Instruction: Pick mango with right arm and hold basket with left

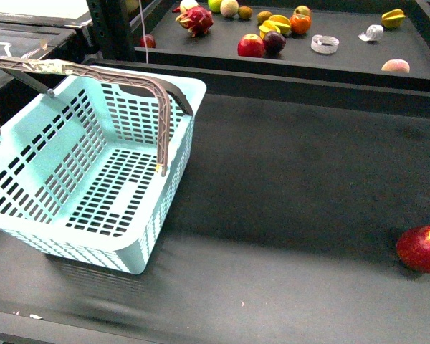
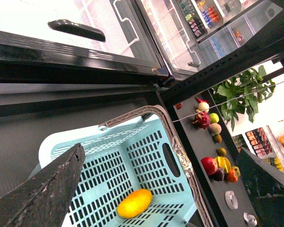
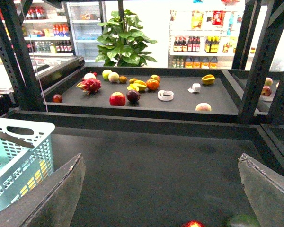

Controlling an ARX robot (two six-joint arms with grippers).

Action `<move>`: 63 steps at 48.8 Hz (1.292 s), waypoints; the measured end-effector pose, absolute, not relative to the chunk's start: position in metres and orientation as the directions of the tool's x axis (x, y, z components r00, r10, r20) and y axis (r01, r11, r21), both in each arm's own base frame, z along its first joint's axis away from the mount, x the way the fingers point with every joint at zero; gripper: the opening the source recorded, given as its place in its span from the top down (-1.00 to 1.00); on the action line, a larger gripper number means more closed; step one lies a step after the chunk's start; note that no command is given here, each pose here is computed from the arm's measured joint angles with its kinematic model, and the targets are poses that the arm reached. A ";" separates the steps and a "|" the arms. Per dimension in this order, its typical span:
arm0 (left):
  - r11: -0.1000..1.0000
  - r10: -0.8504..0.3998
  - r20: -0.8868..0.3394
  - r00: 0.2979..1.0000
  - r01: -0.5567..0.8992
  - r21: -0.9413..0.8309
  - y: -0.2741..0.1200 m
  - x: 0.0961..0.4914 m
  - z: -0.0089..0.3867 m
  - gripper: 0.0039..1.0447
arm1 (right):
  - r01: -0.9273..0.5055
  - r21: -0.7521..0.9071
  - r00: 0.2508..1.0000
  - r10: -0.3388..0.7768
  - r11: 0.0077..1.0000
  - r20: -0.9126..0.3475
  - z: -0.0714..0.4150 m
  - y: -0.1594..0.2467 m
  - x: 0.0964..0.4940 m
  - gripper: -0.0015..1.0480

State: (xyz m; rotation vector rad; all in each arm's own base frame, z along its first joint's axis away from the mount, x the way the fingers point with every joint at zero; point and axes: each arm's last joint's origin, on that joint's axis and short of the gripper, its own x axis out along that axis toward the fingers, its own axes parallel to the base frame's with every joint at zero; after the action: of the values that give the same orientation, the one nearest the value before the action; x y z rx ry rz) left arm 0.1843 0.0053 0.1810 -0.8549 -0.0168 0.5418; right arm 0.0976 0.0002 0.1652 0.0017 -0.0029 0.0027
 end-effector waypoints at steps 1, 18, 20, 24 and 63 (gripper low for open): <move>0.530 0.461 -0.200 0.865 -0.449 -0.720 0.005 0.184 0.181 -0.85 | -0.003 0.002 1.000 0.003 1.000 0.003 0.165 0.000 0.098 -0.84; 0.961 -0.005 -0.010 1.000 0.001 -0.277 -0.001 0.168 0.176 -0.15 | -0.003 0.002 1.000 0.003 1.000 0.003 0.165 0.000 0.098 -0.84; 0.980 -0.006 -0.005 1.000 0.005 -0.201 -0.001 0.165 0.176 -0.02 | -0.003 0.002 1.000 0.003 1.000 0.003 0.165 0.000 0.098 -0.84; 0.995 -0.004 -0.006 1.000 0.003 -0.097 -0.001 0.159 0.172 0.26 | -0.001 0.002 1.000 0.001 1.000 0.003 0.165 0.000 0.098 -0.84; 1.000 -0.002 0.027 1.000 0.003 -0.008 0.000 0.117 0.175 0.96 | -0.002 0.002 1.000 0.002 1.000 0.003 0.165 0.000 0.098 -0.84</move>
State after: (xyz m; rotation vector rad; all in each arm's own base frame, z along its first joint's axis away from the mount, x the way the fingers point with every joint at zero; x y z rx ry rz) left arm 0.1168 -0.0003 0.1746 -0.0082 -0.0265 -0.0024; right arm 0.0976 0.0002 0.1652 0.0021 -0.0032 0.0023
